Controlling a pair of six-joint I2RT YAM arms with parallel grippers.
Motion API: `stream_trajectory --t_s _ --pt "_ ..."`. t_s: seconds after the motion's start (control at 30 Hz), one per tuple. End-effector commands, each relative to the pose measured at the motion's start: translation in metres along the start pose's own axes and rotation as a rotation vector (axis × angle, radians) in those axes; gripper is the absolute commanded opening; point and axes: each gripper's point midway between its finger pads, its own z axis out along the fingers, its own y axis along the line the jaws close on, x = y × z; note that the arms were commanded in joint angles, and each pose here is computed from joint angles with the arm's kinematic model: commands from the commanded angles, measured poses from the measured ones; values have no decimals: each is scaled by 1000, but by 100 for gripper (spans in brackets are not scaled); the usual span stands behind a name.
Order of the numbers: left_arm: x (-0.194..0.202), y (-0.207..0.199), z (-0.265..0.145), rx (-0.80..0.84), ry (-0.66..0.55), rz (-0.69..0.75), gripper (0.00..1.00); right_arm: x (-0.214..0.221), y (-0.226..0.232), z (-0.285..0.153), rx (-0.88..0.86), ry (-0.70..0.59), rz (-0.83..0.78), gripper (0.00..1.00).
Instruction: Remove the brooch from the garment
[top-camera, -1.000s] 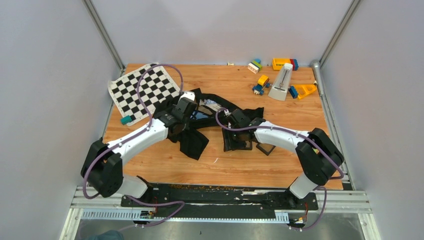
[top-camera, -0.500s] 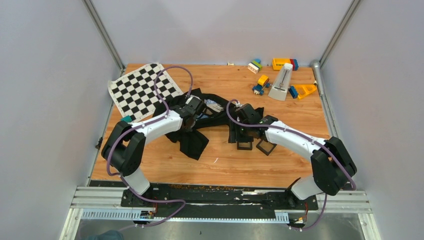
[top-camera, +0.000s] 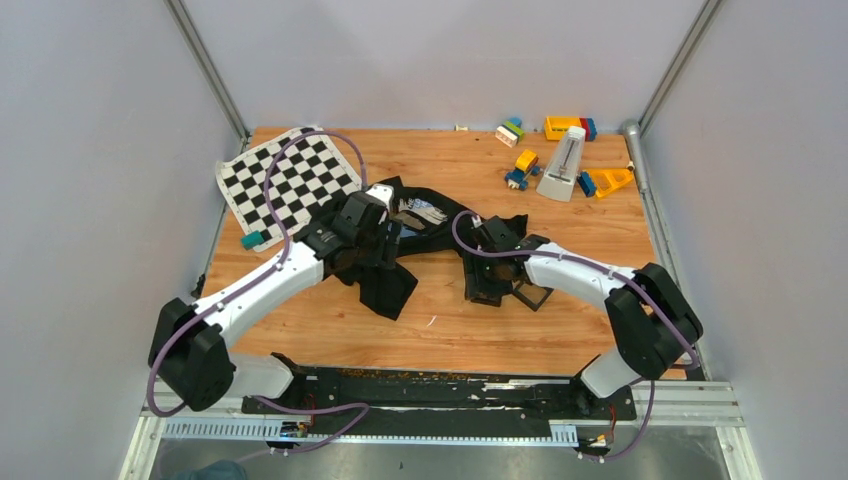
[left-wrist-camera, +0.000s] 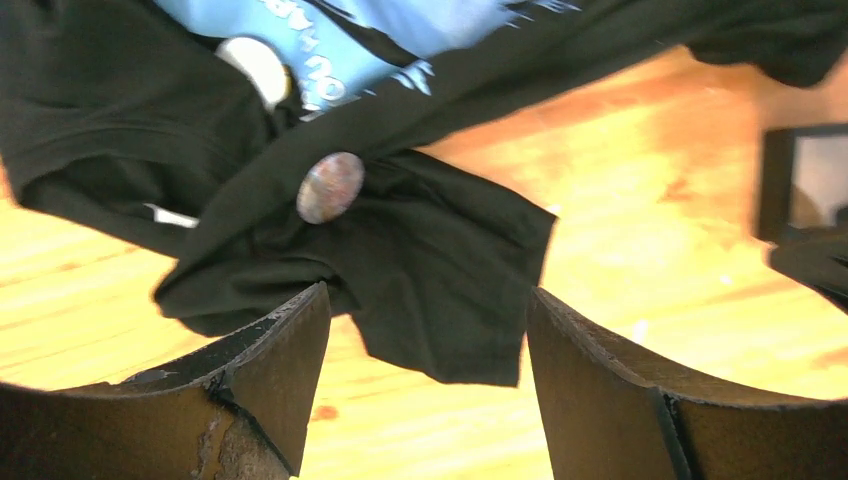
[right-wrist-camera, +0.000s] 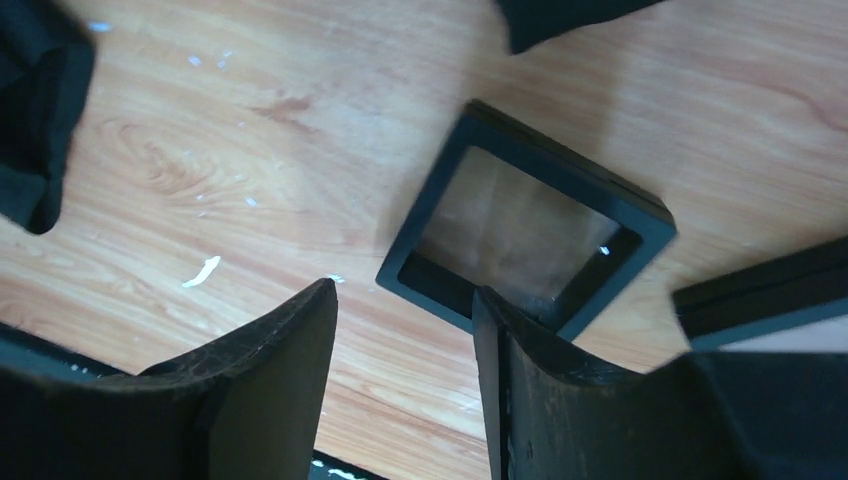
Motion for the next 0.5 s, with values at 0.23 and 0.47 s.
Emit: stream_trajectory --t_s 0.23,0.47 --pt "31 -67 -8 430 -20 -74 77 -13 102 -32 -457 -8 -5 51" --pt "33 -72 -8 475 -38 -28 76 -12 65 -29 -262 -51 -85 47"
